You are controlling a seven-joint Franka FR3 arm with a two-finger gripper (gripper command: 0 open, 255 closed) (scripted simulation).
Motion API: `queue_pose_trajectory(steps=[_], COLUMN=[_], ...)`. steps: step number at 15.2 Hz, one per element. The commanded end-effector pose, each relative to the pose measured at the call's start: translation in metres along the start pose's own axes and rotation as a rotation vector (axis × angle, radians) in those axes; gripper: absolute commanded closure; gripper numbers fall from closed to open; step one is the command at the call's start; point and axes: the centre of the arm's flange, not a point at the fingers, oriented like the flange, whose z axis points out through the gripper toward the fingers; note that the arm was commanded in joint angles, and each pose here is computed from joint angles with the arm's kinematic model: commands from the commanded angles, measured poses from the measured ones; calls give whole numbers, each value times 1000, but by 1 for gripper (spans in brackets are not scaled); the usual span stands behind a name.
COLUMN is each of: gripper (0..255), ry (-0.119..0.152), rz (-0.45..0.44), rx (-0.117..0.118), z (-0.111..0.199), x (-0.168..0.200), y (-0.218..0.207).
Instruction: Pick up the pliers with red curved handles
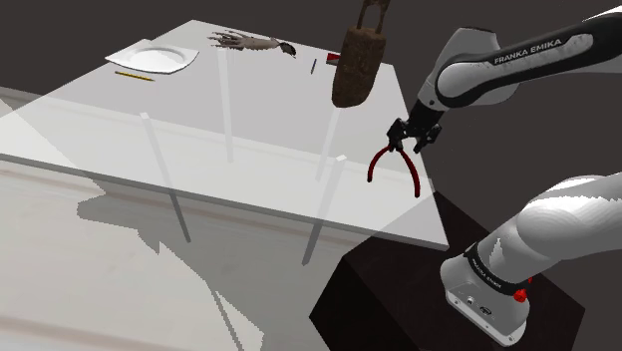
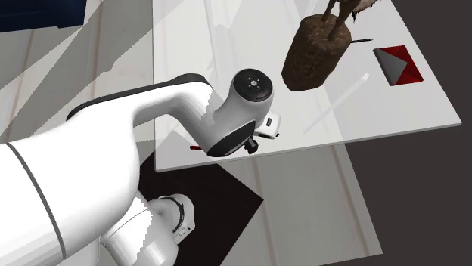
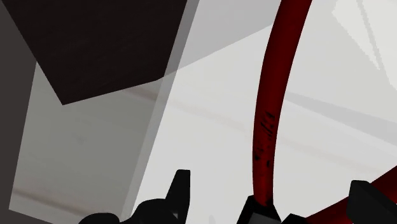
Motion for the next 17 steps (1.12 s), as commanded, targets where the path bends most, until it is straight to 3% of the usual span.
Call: queue_pose_trajectory(steps=[1,2,11,17], gripper=[0,255,255,255], ry=[1,1,1,1], rz=[0,0,0,0], rx=[0,0,0,0], z=[3,3,3,-28], x=[0,1,0,-1], y=[1,1,1,-1])
